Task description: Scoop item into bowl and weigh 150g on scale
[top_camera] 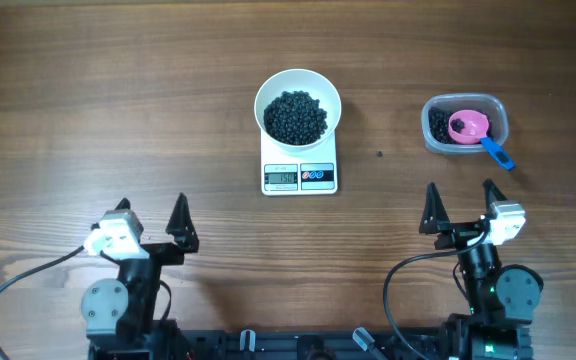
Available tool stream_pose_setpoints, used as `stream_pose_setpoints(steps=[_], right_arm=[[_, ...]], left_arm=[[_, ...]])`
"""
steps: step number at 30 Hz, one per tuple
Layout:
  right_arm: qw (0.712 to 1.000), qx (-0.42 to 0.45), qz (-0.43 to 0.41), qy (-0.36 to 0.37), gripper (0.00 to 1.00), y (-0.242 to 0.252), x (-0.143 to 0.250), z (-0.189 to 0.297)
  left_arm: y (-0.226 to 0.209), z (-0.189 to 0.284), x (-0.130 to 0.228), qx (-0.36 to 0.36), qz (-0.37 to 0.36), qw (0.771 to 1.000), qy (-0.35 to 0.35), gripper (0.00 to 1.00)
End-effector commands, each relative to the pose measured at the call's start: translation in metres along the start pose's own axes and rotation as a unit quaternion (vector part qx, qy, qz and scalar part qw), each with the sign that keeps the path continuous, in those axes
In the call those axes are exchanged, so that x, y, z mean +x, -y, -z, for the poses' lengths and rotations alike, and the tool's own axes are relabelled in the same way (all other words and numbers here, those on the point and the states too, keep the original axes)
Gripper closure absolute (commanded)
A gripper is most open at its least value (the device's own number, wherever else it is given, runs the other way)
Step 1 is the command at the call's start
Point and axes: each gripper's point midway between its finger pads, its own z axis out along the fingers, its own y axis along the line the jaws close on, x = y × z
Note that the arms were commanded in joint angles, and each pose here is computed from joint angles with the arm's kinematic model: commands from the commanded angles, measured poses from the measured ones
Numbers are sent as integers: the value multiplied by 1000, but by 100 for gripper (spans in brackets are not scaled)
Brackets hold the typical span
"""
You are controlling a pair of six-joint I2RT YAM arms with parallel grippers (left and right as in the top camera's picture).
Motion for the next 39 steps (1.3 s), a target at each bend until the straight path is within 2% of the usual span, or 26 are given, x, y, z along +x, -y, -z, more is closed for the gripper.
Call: stream_pose_setpoints(steps=[1,10,19,30,39], right_arm=[[1000,2,10,5,0,0,-2,0],[1000,2,10,5,0,0,-2,0],[1000,2,10,5,0,0,-2,0],[1000,2,10,5,0,0,-2,0],[1000,2,10,5,0,0,-2,0]], left_arm=[[-2,-11,10,9,6,1000,13,0],[-9,-28,18,15,2,997,72,0],[-16,-30,38,0,0,999,36,0],[-18,-30,38,-10,-139,990,35,0],[-20,-30,38,-15,-139,989,35,0]])
